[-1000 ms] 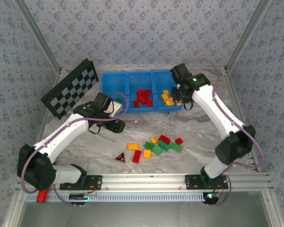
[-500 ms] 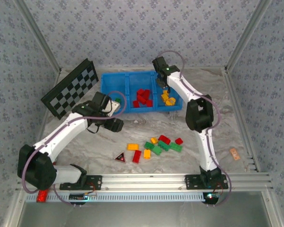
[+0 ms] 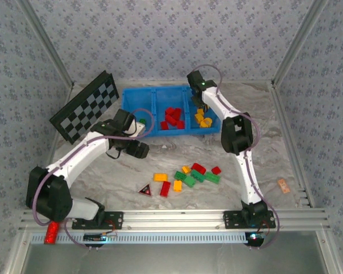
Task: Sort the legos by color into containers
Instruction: Place the lego in the container.
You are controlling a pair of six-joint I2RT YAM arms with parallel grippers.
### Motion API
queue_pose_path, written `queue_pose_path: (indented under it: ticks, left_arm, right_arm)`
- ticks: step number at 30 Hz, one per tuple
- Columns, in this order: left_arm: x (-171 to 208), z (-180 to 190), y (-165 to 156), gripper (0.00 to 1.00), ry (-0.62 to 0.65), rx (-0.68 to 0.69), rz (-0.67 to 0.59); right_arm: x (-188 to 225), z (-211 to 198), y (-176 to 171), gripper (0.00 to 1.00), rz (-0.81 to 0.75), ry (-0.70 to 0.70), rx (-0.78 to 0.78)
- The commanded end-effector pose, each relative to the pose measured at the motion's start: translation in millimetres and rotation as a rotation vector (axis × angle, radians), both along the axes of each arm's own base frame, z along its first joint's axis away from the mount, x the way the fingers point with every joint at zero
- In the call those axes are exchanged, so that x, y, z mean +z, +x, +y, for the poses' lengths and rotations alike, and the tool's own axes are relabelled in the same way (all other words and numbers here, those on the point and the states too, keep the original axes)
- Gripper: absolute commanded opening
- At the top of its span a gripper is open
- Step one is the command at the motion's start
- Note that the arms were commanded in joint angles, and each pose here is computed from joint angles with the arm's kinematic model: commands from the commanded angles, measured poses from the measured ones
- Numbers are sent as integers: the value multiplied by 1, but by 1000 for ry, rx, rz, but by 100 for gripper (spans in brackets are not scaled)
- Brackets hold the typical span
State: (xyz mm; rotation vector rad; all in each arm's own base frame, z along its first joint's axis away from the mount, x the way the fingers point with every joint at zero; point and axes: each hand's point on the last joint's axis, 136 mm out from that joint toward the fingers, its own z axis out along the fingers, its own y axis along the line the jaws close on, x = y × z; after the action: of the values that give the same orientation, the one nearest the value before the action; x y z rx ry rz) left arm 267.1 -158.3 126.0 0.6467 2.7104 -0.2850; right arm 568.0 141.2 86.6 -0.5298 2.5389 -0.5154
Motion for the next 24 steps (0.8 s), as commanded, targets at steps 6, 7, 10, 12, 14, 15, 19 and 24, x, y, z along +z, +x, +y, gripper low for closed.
queue_pose_path:
  ticks: [6,7,10,12,14,15,19,24]
  left_arm:
    - [16,0,2,87,-14,-8,-28]
    - [19,0,2,87,-17,-8,-36]
    - [26,0,1,87,-34,-8,-62]
    - [31,0,-1,87,-48,-9,-78]
    - [34,-1,-2,87,-65,-10,-88]
    - [36,-2,-2,88,-73,-12,-95]
    - [43,-3,-4,88,-95,-13,-115]
    - [47,-4,-5,88,-113,-13,-131]
  right_arm:
    - [47,6,-7,48,-37,26,11]
    - [54,7,-12,48,-38,30,12]
    - [83,13,-30,48,-52,69,4]
    - [102,17,-48,48,-55,107,0]
    - [118,22,-72,48,-50,144,-4]
    - [122,24,-83,48,-46,159,-4]
    - [129,42,-141,48,15,240,26]
    - [111,63,-209,45,122,306,32]
